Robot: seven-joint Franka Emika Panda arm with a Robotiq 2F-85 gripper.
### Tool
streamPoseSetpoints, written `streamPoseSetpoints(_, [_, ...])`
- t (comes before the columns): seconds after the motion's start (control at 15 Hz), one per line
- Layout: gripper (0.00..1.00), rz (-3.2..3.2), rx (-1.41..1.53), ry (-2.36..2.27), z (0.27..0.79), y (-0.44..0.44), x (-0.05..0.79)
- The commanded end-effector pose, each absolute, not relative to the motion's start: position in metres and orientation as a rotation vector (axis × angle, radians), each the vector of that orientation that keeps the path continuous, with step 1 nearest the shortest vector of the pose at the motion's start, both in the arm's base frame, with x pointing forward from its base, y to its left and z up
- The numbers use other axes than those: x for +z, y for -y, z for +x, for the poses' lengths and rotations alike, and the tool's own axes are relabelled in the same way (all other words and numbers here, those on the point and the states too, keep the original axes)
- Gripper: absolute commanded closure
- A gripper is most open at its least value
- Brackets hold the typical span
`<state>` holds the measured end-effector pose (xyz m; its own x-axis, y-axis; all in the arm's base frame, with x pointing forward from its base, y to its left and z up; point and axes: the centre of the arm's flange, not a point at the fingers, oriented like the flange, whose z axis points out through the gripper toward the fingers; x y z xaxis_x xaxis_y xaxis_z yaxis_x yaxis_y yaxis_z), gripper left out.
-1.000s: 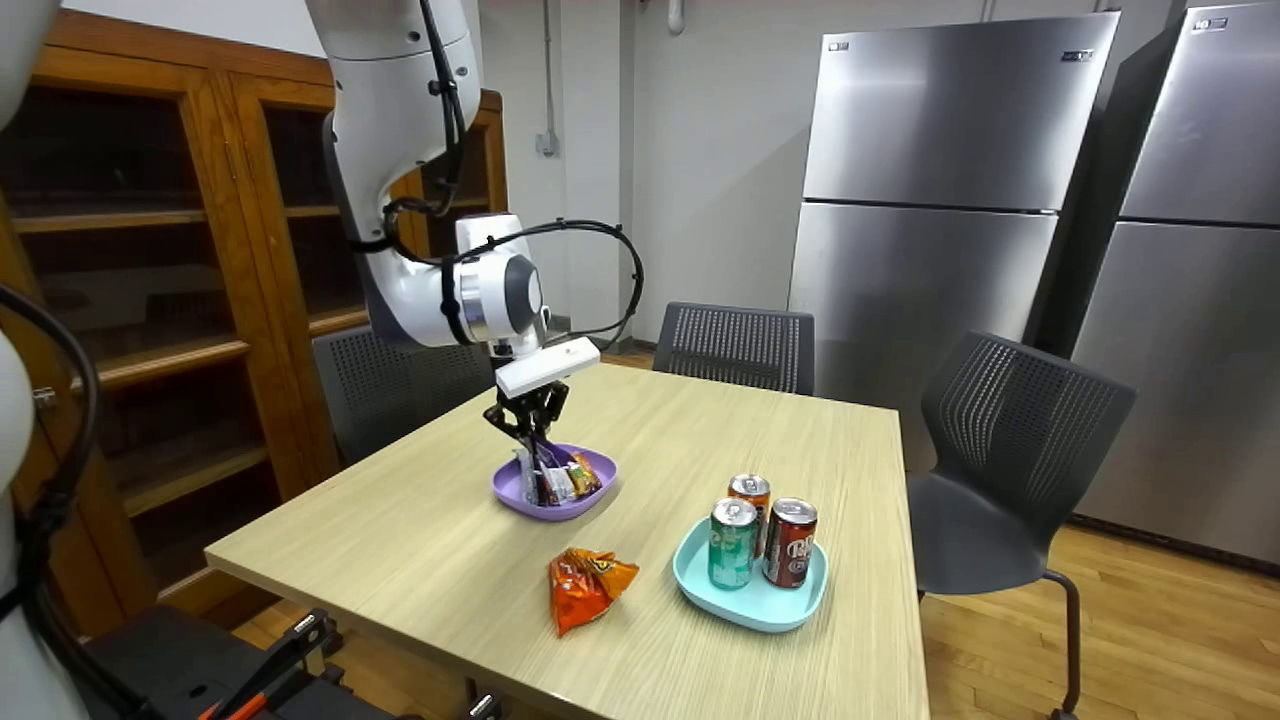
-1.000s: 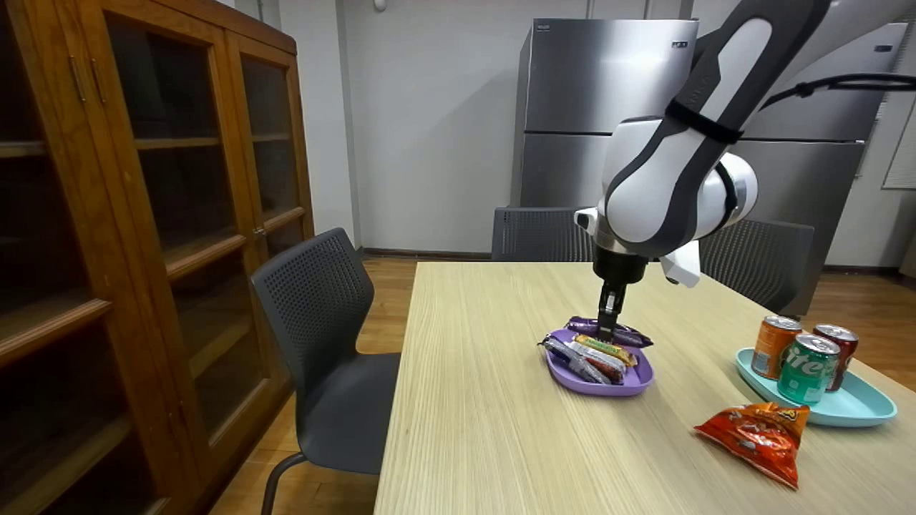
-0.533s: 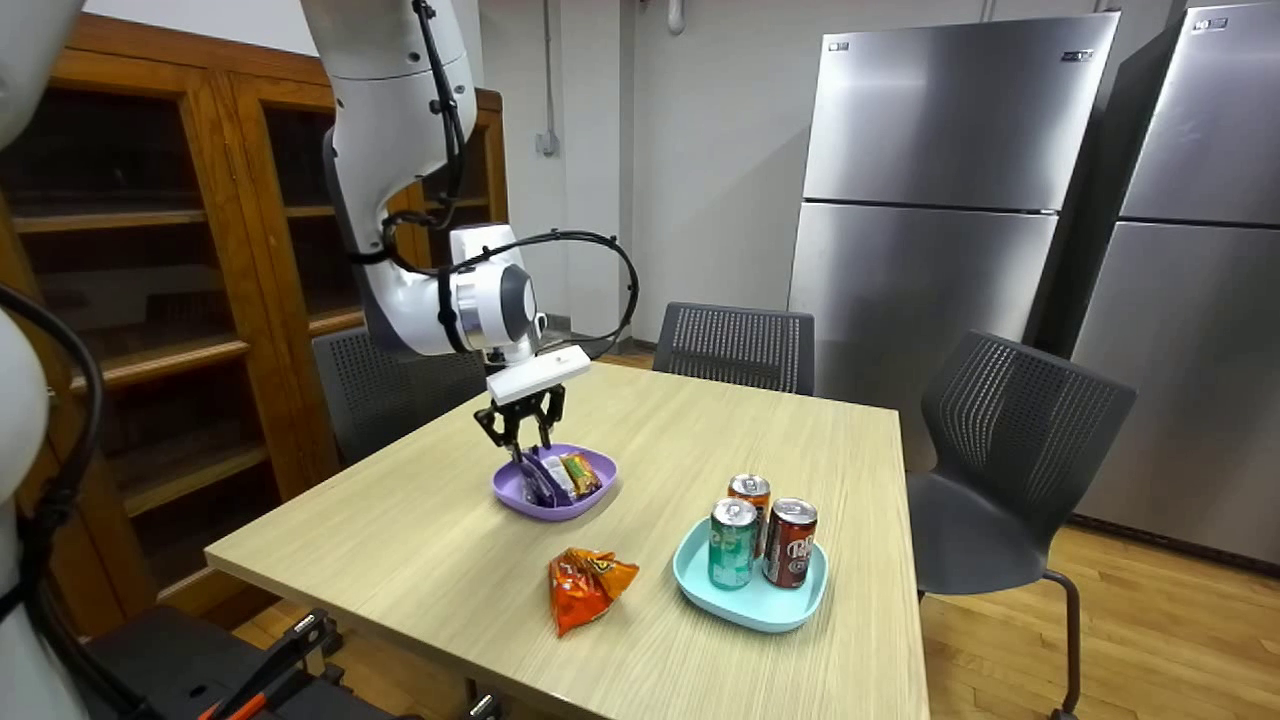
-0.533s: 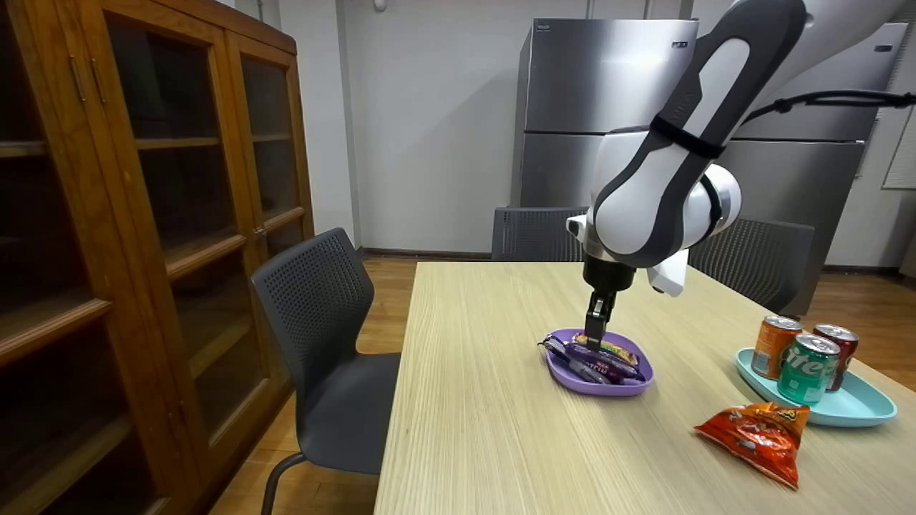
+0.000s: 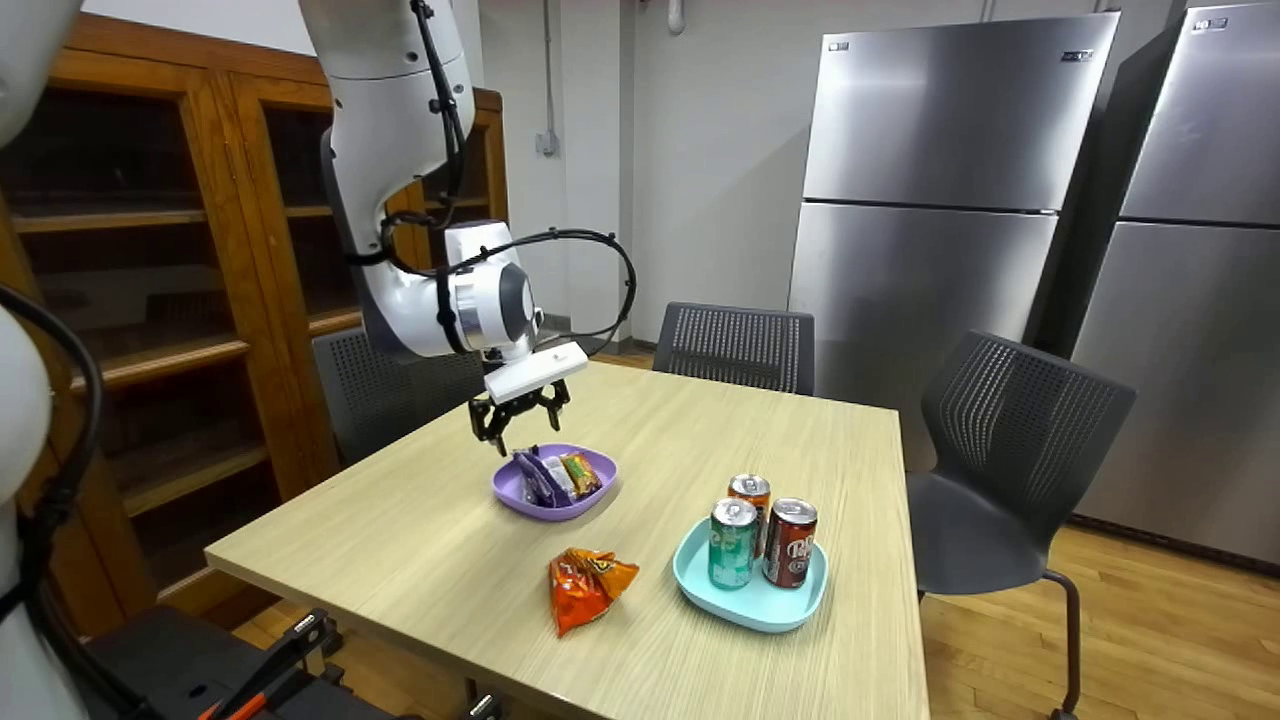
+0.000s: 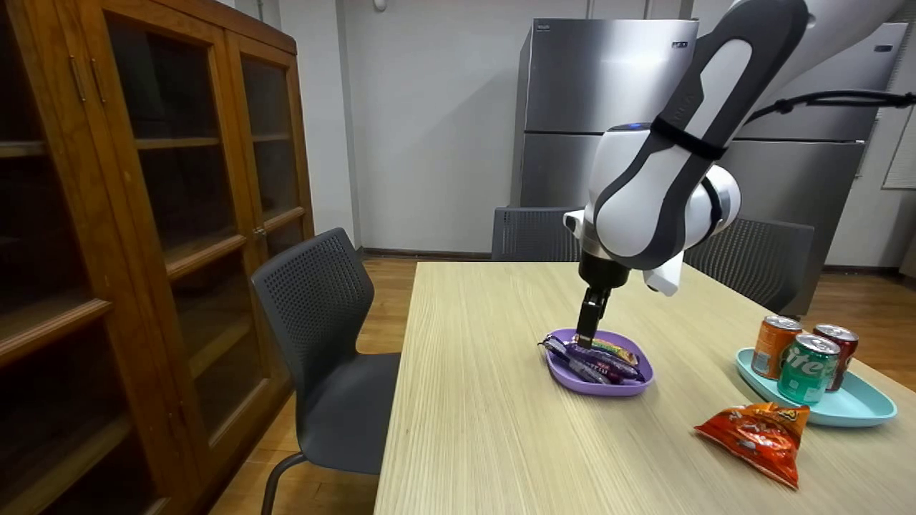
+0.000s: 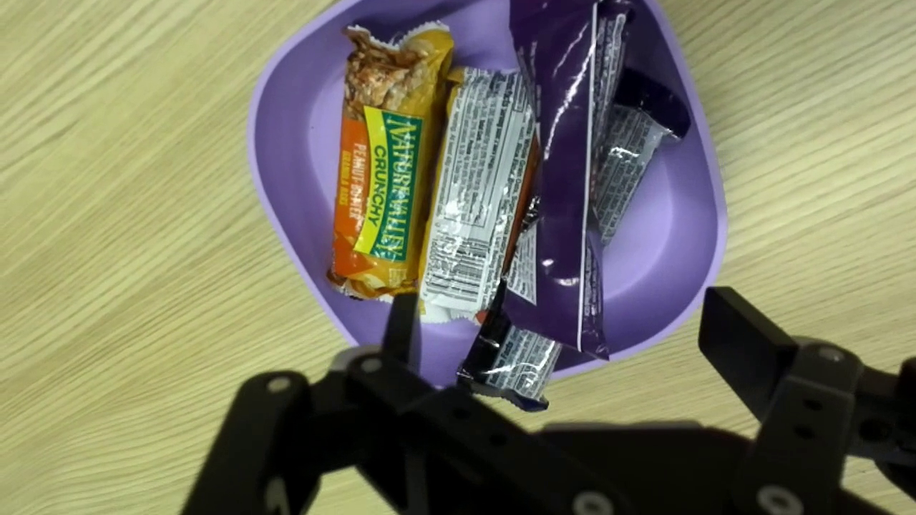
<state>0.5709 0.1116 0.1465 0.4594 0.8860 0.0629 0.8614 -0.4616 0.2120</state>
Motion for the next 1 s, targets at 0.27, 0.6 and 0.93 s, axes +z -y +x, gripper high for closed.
streamPoseSetpoints(0.27, [0.0, 2.438, 0.294, -1.657, 0.532, -0.127, 0.177])
streamPoseSetpoints(0.6, [0.0, 2.366, 0.34, -1.729, 0.509, -0.135, 0.194])
streamPoseSetpoints(0.93, [0.0, 2.346, 0.336, -1.774, 0.511, -0.14, 0.189])
